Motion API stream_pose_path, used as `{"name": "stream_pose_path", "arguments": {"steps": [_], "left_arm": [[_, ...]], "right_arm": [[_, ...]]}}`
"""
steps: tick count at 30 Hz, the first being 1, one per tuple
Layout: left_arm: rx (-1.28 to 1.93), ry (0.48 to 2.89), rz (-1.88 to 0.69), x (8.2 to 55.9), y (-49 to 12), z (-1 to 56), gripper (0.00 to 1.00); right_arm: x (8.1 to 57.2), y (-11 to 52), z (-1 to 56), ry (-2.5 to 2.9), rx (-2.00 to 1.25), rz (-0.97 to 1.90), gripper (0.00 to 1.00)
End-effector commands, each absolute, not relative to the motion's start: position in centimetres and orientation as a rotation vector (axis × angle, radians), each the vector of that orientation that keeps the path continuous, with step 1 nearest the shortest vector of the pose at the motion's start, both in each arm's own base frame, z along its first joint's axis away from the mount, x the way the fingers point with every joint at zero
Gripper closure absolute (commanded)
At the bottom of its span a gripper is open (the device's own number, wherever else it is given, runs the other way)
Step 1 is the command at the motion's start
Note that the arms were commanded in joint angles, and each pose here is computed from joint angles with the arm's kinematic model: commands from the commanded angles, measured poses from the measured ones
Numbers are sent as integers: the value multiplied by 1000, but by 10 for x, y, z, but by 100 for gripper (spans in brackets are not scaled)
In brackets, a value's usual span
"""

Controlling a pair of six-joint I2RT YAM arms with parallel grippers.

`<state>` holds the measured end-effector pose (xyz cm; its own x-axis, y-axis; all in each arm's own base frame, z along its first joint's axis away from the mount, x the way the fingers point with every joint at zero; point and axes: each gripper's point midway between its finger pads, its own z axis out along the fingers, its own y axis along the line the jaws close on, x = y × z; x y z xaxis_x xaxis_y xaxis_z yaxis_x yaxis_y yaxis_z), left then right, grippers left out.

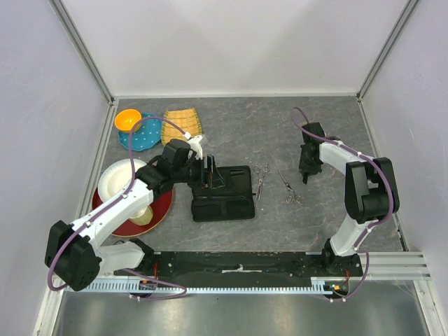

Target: Sort the hair-cutting tools

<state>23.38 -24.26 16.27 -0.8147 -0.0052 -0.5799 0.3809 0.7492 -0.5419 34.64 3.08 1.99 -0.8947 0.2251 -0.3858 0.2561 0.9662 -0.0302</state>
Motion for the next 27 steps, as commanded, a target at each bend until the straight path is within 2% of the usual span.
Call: {"name": "stream_pose_path", "arguments": {"steps": [1, 12, 27], "left_arm": [[271, 2372, -934, 236, -246, 165, 29], [270, 2372, -937, 236, -246, 165, 29], [274, 2371, -935, 236, -246, 165, 29]], "right_arm": [[336, 29, 16, 2750, 386, -118, 85], [332, 24, 23, 2752, 405, -167, 100], [334, 18, 39, 2728, 408, -201, 100]]}}
